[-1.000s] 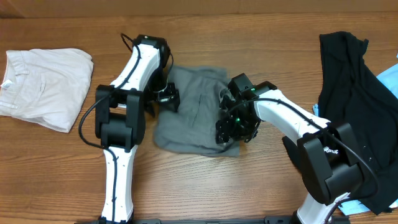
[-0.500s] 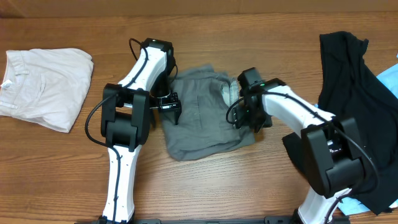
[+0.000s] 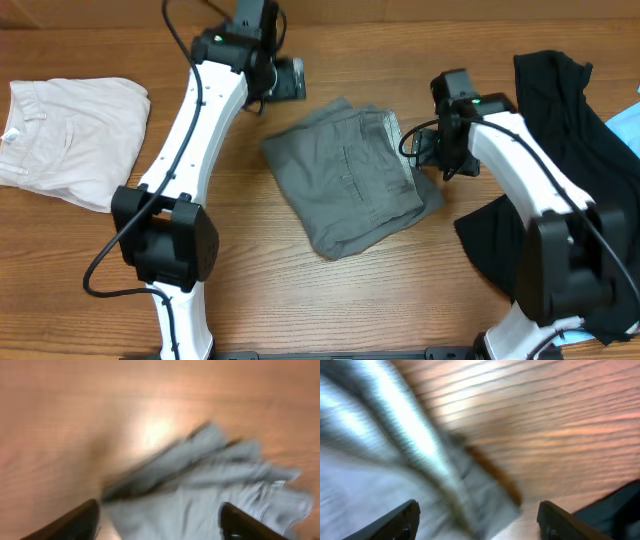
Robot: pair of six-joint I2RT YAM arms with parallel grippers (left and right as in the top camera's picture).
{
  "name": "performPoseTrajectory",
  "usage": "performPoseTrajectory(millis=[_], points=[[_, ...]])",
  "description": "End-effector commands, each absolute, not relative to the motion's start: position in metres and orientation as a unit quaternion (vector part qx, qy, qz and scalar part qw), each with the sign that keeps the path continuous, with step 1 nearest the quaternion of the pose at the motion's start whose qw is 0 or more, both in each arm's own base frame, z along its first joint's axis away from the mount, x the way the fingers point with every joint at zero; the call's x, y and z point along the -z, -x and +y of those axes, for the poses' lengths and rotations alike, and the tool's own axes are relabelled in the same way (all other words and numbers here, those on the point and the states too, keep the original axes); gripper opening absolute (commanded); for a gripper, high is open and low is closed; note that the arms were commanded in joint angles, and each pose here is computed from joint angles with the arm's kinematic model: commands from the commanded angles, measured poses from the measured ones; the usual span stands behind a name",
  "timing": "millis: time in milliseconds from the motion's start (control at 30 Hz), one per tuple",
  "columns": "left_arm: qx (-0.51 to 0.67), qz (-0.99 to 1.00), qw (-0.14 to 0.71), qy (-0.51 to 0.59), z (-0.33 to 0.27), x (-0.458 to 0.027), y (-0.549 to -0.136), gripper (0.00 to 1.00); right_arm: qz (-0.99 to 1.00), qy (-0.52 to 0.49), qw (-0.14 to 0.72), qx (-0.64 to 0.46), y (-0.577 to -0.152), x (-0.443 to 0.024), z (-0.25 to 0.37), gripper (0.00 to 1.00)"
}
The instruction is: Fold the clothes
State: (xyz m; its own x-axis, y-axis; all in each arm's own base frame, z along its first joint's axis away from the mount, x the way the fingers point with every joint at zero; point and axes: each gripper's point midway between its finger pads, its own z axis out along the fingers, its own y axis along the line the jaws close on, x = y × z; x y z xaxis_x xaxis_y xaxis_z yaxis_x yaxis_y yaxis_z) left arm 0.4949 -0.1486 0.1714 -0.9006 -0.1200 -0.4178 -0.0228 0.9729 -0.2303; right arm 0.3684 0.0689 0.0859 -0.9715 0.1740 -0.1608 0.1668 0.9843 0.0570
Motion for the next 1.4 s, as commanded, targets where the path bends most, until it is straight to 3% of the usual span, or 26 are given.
performPoseTrajectory(millis=[0,267,433,600,767,900,1000,1100,1167,1200,1233,1367], points=[[0.089,0.976,0.195,0.026,-0.145,-0.131,-0.503,0.71,0.984,-0.072,0.071,-0.148,-0.356,-0.121,0.113,0.79],[0.092,0.994,0.063,0.018,-0.153,-0.041,-0.476,0.54,0.971,-0.030,-0.018,-0.238,-0.314,-0.104,0.146,0.67],[0.069,0.995,-0.063,0.027,-0.145,-0.002,-0.427,0.41,0.972,-0.011,-0.059,-0.227,-0.289,-0.061,0.151,0.66],[0.044,0.986,-0.155,0.035,-0.134,-0.005,-0.383,0.37,0.981,-0.005,-0.035,-0.193,-0.286,-0.023,0.138,0.65],[0.021,0.971,-0.233,0.042,-0.124,-0.020,-0.347,0.34,0.996,-0.049,0.055,-0.058,-0.324,-0.004,0.082,0.65],[0.021,0.971,-0.233,0.043,-0.124,-0.028,-0.344,0.35,0.990,-0.058,0.111,-0.061,-0.353,-0.010,0.075,0.66],[0.036,0.981,-0.187,0.038,-0.128,-0.044,-0.358,0.36,0.989,-0.058,0.122,-0.064,-0.359,-0.012,0.076,0.66],[0.078,0.990,-0.112,0.025,-0.140,-0.074,-0.379,0.49,0.989,-0.055,0.122,-0.064,-0.358,-0.012,0.077,0.67],[0.131,0.990,-0.060,0.008,-0.156,-0.099,-0.393,0.73,0.989,-0.056,0.122,-0.064,-0.358,-0.012,0.077,0.67],[0.169,0.985,-0.031,-0.004,-0.168,-0.116,-0.400,0.91,0.989,-0.056,0.122,-0.064,-0.358,-0.012,0.077,0.67],[0.214,0.976,0.011,-0.025,-0.185,-0.138,-0.410,1.00,0.989,-0.056,0.122,-0.064,-0.358,-0.012,0.077,0.68],[0.224,0.972,0.043,-0.046,-0.198,-0.143,-0.420,1.00,0.989,-0.056,0.121,-0.064,-0.358,-0.012,0.077,0.72]])
